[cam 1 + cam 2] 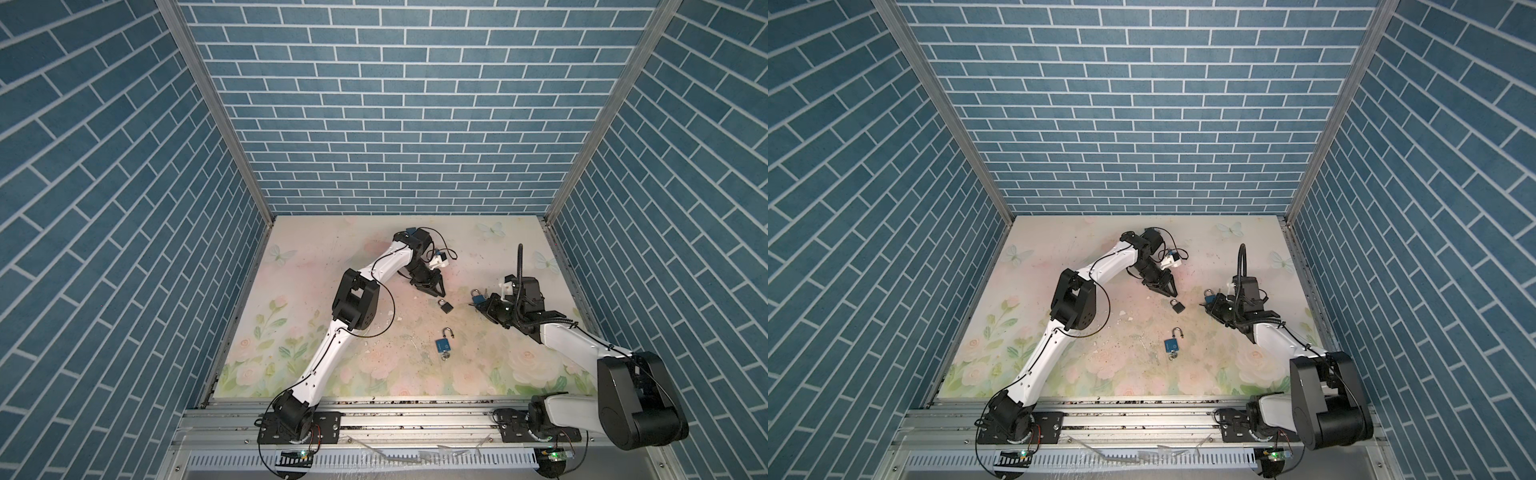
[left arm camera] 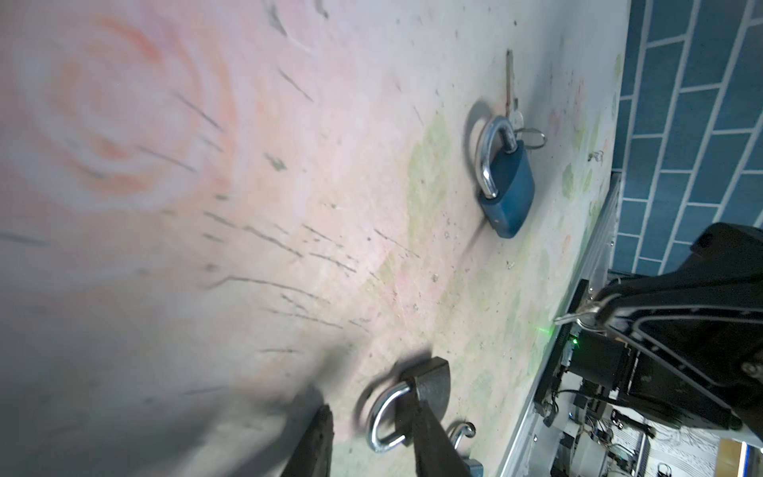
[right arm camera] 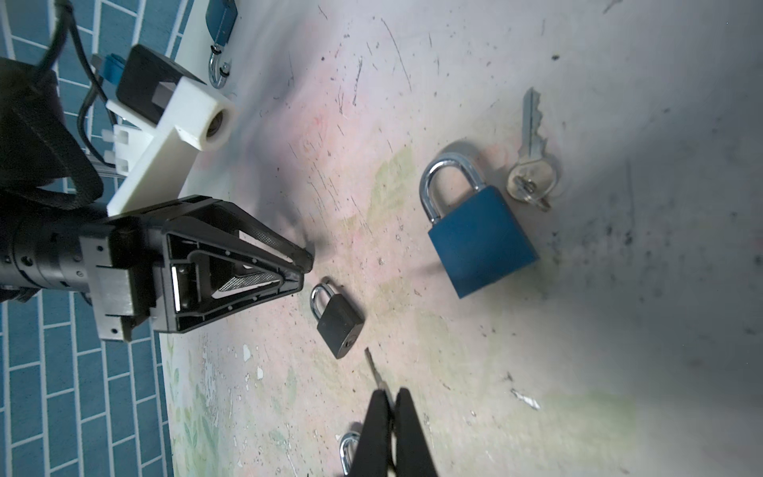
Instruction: Lock with the key
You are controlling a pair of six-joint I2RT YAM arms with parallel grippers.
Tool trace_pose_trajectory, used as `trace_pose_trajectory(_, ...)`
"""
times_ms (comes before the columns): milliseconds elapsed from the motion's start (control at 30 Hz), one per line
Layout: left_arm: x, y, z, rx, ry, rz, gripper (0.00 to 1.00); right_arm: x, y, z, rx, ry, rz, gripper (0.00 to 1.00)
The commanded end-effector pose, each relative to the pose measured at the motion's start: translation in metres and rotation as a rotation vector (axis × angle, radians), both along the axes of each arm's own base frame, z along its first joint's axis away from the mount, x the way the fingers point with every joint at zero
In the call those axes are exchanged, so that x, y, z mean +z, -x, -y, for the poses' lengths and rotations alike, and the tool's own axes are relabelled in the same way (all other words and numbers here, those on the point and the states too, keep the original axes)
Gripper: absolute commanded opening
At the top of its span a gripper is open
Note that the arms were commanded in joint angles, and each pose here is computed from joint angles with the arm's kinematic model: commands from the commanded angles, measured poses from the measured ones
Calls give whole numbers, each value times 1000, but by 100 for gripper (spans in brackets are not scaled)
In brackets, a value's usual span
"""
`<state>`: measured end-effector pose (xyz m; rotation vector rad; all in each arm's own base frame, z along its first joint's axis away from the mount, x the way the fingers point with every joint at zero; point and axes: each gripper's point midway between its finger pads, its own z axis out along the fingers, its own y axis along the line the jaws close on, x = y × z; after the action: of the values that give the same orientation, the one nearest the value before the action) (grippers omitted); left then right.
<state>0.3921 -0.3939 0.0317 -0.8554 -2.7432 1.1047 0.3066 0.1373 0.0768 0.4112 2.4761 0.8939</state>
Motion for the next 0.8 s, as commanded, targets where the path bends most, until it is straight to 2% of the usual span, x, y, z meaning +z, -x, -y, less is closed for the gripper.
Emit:
trace_pose_trajectory(0,10,-41,-27,143,-92,113,36,3,-8,0,8,55,22,0)
trace_pose_trajectory(233,85,-62,-54,276,-141,313,37,3,-20,-15,39,122,20,0)
trace_pose_trajectory(367,109,-58,-85,385,-237,379,37,1,-27,-23,45,160,22,0)
trace_pose_trajectory(533,120,-32,-125,534,-334,377,38,-9,-36,-35,62,170,10,0)
trace_pose_trajectory(767,131,13,-168,679,-343,393,40,-20,-44,-46,79,171,-3,0)
